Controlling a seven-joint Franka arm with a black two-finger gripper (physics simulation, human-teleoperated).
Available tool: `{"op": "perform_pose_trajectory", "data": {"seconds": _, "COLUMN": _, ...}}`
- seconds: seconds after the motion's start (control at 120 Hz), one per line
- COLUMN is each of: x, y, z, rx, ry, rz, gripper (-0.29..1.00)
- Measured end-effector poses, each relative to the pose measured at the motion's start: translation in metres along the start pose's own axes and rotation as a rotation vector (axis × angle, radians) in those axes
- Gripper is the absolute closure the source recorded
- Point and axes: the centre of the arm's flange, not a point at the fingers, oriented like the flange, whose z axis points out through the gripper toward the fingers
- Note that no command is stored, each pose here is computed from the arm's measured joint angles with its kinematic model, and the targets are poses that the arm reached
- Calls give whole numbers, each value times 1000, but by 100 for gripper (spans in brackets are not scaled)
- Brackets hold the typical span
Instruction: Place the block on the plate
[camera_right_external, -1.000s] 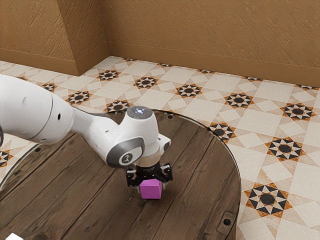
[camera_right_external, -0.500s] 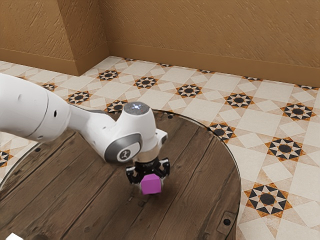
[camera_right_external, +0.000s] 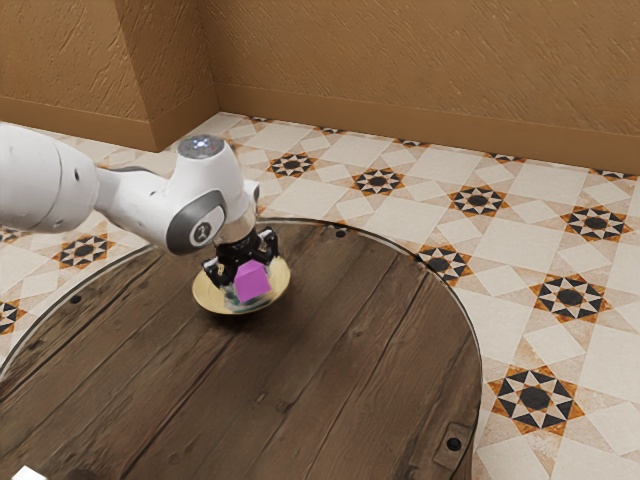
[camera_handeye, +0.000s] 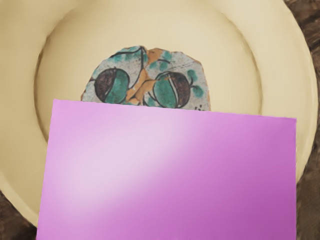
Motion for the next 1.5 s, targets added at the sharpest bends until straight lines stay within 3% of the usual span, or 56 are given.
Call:
{"op": "perform_pose_trajectory", "data": {"seconds": 0.125, "x": 48, "y": -2, "z": 29, "rx": 14, "ry": 18, "rz": -70, "gripper": 31}}
{"op": "perform_pose_trajectory", "data": {"seconds": 0.258, "x": 59, "y": 0, "z": 44, "rx": 20, "ry": 19, "rz": -86, "gripper": 31}}
{"op": "perform_pose_trajectory", "data": {"seconds": 0.433, "x": 61, "y": 0, "z": 45, "rx": 19, "ry": 19, "rz": -92, "gripper": 16}}
{"op": "perform_pose_trajectory", "data": {"seconds": 0.617, "x": 42, "y": -13, "z": -25, "rx": -36, "ry": 39, "rz": -71, "gripper": 7}}
{"op": "perform_pose_trajectory", "data": {"seconds": 0.733, "x": 11, "y": -29, "z": -59, "rx": -29, "ry": 35, "rz": -18, "gripper": 4}}
{"op": "perform_pose_trajectory", "data": {"seconds": 0.85, "x": -12, "y": -32, "z": -102, "rx": -23, "ry": 27, "rz": 75, "gripper": 2}}
{"op": "perform_pose_trajectory", "data": {"seconds": 1.033, "x": -4, "y": 24, "z": -150, "rx": -7, "ry": -65, "rz": 279, "gripper": 1}}
{"op": "perform_pose_trajectory", "data": {"seconds": 1.208, "x": 53, "y": -18, "z": -170, "rx": 41, "ry": -158, "rz": 422, "gripper": 0}}
{"op": "perform_pose_trajectory", "data": {"seconds": 1.5, "x": 52, "y": -19, "z": -207, "rx": 32, "ry": -240, "rz": 802, "gripper": 0}}
